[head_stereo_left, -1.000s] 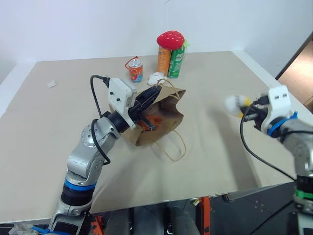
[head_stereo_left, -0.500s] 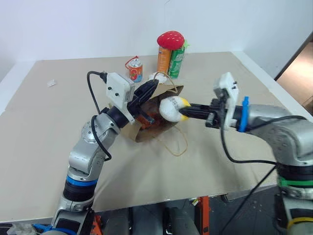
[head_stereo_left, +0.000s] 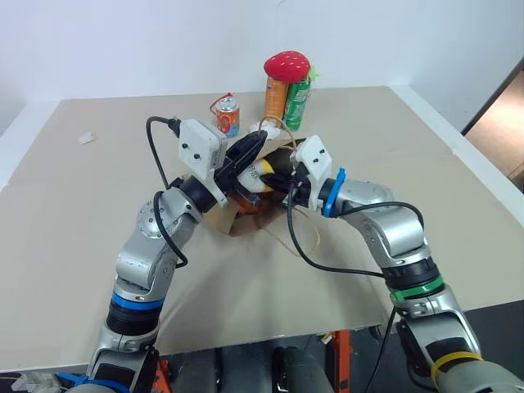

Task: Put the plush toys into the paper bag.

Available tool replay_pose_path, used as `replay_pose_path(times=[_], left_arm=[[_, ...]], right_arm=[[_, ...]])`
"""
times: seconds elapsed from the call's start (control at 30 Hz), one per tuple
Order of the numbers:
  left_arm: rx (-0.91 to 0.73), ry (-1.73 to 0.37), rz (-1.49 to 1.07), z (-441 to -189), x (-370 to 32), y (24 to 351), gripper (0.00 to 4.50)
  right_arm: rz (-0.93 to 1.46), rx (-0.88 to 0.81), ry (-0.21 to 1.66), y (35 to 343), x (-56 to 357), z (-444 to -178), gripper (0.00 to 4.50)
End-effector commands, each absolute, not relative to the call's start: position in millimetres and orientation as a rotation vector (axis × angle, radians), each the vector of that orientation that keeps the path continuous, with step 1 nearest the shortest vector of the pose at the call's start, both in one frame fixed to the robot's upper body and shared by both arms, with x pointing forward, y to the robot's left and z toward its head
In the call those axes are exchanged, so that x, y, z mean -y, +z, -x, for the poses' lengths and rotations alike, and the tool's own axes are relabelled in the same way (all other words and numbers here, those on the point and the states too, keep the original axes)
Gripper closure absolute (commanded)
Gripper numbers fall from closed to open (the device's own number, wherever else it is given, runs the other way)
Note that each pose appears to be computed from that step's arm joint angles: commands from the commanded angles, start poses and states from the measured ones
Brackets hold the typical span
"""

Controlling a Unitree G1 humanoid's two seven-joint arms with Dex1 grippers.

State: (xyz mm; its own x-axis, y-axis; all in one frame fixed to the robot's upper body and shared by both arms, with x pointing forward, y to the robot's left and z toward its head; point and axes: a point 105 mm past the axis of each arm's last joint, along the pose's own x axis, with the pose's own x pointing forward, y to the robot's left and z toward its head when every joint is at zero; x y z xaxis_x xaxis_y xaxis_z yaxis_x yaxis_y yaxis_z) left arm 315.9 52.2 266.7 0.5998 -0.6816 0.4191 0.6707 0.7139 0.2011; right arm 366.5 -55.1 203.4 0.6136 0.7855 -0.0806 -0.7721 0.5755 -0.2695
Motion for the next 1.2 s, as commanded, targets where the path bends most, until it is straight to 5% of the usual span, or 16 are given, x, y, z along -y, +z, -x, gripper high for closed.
replay_pose_path(times=[0.03, 0.2, 0.37, 0.6, 0.83, 1.0, 1.2], left_arm=[[0.57, -0.79, -0.035, -307, -51, 283, 4.5], [0.567, -0.792, -0.036, -307, -51, 282, 4.5], [0.565, -0.791, -0.037, -309, -52, 282, 4.5], [0.564, -0.793, -0.034, -310, -50, 279, 4.5], [0.569, -0.802, -0.031, -309, -47, 281, 4.5], [0.564, -0.801, -0.039, -309, -49, 281, 4.5], [0.559, -0.796, -0.044, -308, -50, 280, 4.5]], right_arm=[[0.295, 0.123, 0.882, 222, 62, -366, 2.23], [0.307, 0.124, 0.907, 230, 76, -355, 0.05], [0.315, 0.041, 1.042, 239, 99, -322, 0.05], [0.263, -0.225, 1.079, 209, 134, -293, 0.05], [0.211, -0.31, 0.93, 157, 129, -313, 0.05], [0.225, -0.312, 0.88, 147, 134, -322, 1.54], [0.266, -0.274, 0.845, 152, 143, -327, 4.46]])
